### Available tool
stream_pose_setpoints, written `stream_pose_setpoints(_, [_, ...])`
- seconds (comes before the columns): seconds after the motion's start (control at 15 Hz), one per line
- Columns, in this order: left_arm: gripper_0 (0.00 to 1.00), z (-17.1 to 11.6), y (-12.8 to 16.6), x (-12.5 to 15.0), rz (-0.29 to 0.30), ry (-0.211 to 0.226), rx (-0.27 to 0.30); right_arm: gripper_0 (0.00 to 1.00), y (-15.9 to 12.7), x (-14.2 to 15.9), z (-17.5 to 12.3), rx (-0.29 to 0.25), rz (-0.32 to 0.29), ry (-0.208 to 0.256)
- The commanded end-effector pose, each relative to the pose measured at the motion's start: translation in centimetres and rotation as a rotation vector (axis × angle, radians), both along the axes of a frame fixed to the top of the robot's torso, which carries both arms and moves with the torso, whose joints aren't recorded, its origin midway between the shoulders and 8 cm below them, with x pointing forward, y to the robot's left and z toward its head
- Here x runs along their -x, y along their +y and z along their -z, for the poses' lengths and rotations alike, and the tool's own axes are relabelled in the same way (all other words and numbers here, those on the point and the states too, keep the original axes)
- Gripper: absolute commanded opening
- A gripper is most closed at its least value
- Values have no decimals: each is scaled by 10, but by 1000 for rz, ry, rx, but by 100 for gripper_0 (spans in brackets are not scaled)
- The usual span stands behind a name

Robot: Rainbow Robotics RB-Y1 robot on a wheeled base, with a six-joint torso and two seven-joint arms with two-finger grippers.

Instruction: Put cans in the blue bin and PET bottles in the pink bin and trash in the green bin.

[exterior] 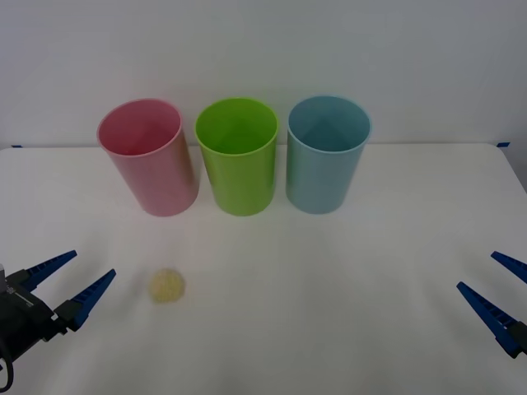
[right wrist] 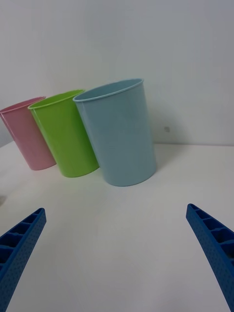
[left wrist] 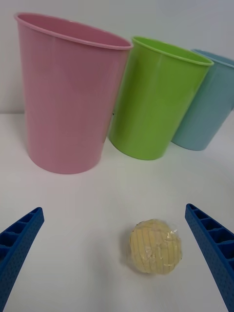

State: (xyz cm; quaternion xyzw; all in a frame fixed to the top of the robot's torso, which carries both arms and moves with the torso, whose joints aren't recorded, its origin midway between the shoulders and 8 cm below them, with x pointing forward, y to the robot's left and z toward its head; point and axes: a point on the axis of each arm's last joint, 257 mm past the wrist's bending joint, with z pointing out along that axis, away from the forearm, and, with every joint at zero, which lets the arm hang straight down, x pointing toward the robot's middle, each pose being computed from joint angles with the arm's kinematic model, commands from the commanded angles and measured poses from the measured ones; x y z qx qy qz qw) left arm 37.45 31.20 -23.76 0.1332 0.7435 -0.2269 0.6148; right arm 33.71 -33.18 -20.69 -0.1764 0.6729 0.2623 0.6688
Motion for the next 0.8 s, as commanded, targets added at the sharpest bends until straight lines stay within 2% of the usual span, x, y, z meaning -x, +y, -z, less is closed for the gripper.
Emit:
stream_pose_setpoints(0.07, [100, 5, -1, -10, -47, 41, -20, 100, 0, 0, 0, 0, 0, 0])
stream_pose_setpoints(0.4, [100, 14, 9, -16, -157, 80, -124, 100, 0, 0, 0, 0, 0, 0])
stream_pose_setpoints(0.6, [100, 25, 13, 0, -202, 140, -159, 100, 0, 0, 0, 0, 0, 0])
stream_pose_setpoints(0.67, [100, 26, 13, 5, -207, 169, -152, 100, 0, 0, 0, 0, 0, 0])
stream_pose_setpoints(0.8, [100, 30, 6, 9, -187, 198, -175, 100, 0, 0, 0, 0, 0, 0])
